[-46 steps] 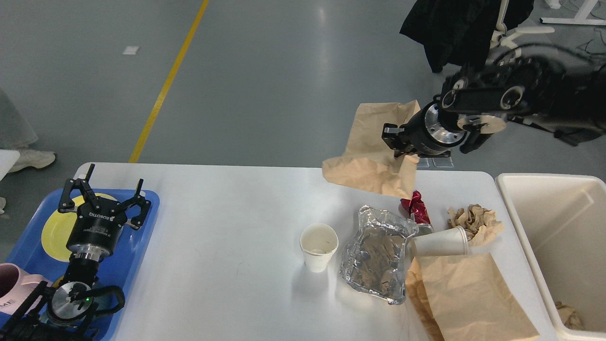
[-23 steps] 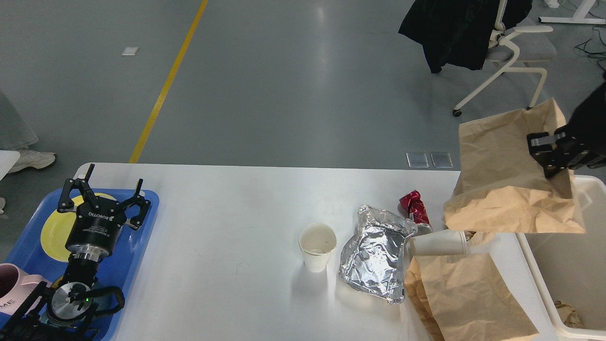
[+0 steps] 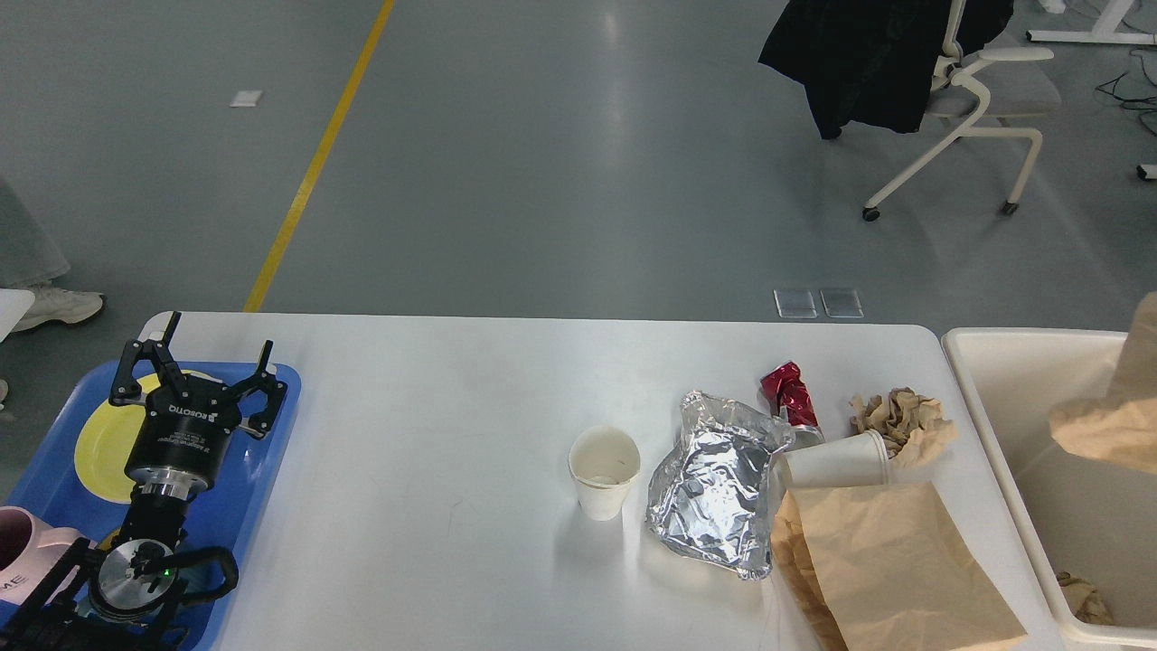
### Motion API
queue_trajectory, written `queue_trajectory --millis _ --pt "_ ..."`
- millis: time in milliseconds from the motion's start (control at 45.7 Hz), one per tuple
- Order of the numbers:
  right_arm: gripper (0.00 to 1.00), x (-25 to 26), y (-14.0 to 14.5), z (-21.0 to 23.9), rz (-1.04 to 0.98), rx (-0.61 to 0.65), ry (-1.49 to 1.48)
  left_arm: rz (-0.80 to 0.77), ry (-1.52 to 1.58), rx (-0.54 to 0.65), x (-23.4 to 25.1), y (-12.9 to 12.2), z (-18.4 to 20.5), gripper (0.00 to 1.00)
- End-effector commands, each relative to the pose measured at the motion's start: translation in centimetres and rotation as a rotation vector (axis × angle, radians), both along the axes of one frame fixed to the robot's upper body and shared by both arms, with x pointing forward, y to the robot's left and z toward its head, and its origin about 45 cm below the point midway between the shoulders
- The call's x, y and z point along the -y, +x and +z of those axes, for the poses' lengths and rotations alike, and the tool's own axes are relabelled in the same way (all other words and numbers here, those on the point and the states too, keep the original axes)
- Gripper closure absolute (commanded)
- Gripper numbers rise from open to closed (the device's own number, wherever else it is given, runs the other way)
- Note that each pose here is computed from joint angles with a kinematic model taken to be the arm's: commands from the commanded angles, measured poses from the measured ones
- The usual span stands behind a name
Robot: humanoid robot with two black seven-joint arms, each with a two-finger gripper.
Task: Tidy desktop
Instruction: 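Carry the brown paper bag over the white bin and release, then move the right gripper down to the flat brown paper sheet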
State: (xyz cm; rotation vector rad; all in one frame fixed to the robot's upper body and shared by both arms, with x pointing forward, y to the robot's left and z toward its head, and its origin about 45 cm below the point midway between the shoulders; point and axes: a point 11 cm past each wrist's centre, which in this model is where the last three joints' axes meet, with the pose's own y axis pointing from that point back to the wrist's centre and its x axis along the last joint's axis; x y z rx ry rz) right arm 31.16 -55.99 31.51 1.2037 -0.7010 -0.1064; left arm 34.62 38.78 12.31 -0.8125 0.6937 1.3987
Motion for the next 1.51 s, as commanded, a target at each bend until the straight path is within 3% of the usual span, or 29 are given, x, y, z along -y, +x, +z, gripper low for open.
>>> queue_trajectory --millis 0,197,416,591,1007,1029,1116,1160,1488 --pt "1.00 2.6 -0.7 -5.0 -0.042 0.021 -0.004 0.000 0.000 0.000 0.0 0.0 0.0 0.04" --pt "1.00 5.5 -3.2 -14.5 -0.048 0.082 -0.107 -0.001 0.000 0.003 0.0 0.1 0.1 0.04" --pt "1.00 4.5 -5.2 -22.8 -0.015 0.101 -0.157 0.000 0.000 0.001 0.0 0.0 0.0 0.04" --pt "1.00 2.4 -8.6 -28.1 -0.001 0.114 -0.182 0.000 0.000 0.001 0.0 0.0 0.0 0.04" --pt "1.00 1.9 -9.0 -28.7 -0.019 0.143 -0.210 0.000 -0.001 0.002 0.0 0.0 0.0 0.04" --pt "0.93 1.9 -9.0 -28.7 -0.016 0.144 -0.210 0.000 0.000 0.001 0.0 0.0 0.0 0.04" --pt "0.28 1.4 -8.6 -29.0 -0.006 0.158 -0.205 0.001 0.000 0.000 0.0 0.1 0.0 0.04" --pt "0.02 0.9 -8.3 -29.2 0.003 0.171 -0.202 0.001 0.000 -0.001 0.0 0.0 0.0 0.04" --pt "0.00 0.7 -8.0 -29.1 0.006 0.182 -0.200 0.000 0.000 0.001 0.0 0.0 0.0 0.04"
